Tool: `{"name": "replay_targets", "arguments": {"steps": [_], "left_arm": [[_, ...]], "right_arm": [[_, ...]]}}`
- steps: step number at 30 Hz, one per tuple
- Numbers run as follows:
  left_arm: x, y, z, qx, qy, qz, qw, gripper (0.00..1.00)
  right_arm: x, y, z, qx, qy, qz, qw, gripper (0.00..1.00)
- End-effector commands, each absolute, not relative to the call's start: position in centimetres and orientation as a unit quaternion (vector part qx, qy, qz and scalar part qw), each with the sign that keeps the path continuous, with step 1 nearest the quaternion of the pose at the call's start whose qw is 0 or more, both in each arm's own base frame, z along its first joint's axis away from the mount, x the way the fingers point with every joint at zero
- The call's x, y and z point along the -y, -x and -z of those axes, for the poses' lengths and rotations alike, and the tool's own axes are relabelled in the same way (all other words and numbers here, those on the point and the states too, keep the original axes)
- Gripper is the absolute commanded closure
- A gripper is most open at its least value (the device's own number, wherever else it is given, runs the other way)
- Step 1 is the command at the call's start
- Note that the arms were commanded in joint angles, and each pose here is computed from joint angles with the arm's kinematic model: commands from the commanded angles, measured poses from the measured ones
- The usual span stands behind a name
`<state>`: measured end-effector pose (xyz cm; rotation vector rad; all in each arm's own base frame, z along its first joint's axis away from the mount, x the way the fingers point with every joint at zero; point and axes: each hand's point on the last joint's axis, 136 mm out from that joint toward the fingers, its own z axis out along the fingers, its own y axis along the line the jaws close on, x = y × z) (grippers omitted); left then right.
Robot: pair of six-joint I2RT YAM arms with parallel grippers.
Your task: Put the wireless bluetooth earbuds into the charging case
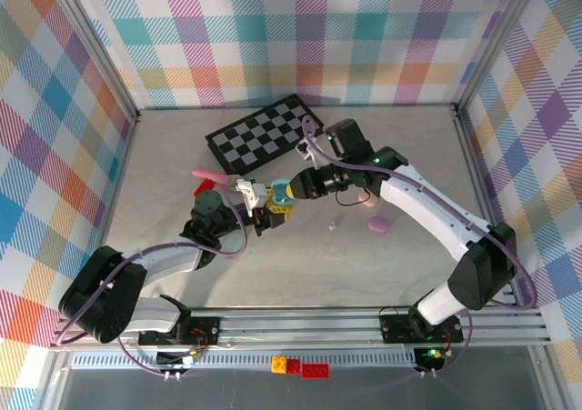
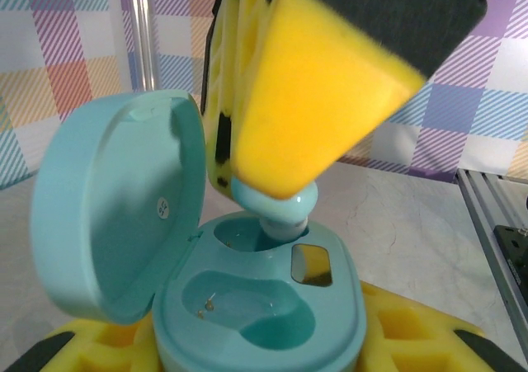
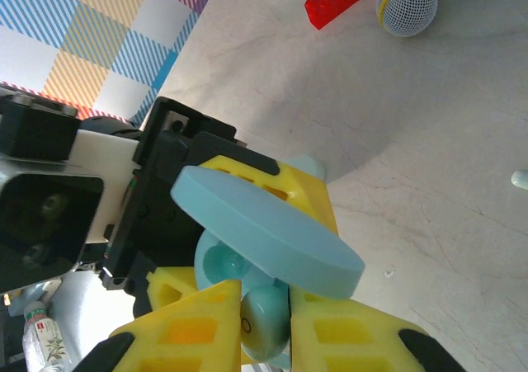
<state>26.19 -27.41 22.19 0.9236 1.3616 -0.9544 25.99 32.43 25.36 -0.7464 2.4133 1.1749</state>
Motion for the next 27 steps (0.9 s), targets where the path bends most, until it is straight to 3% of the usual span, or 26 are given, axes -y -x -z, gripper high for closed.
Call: {"name": "replay_targets", "arguments": {"steps": [1, 8, 27], "left_arm": [[27.2, -25.7, -24.5, -0.55, -0.403, 0.41, 0.605, 0.64], [27.2, -25.6, -24.8, -0.548, -0.404, 0.412, 0.606, 0.64], [26.0, -26.6, -24.0, -0.564, -0.385, 0.399, 0.613, 0.64]], "right_arm": [[-32.8, -26.1, -25.4, -0.85, 0.274, -0.412, 0.179, 0.82], [-33.0, -26.1, -25.4, -0.848, 0.272, -0.42, 0.173, 0.81], [-31.4, -26.1, -27.9, -0.836, 0.27, -0.407, 0.25, 0.51]]}}
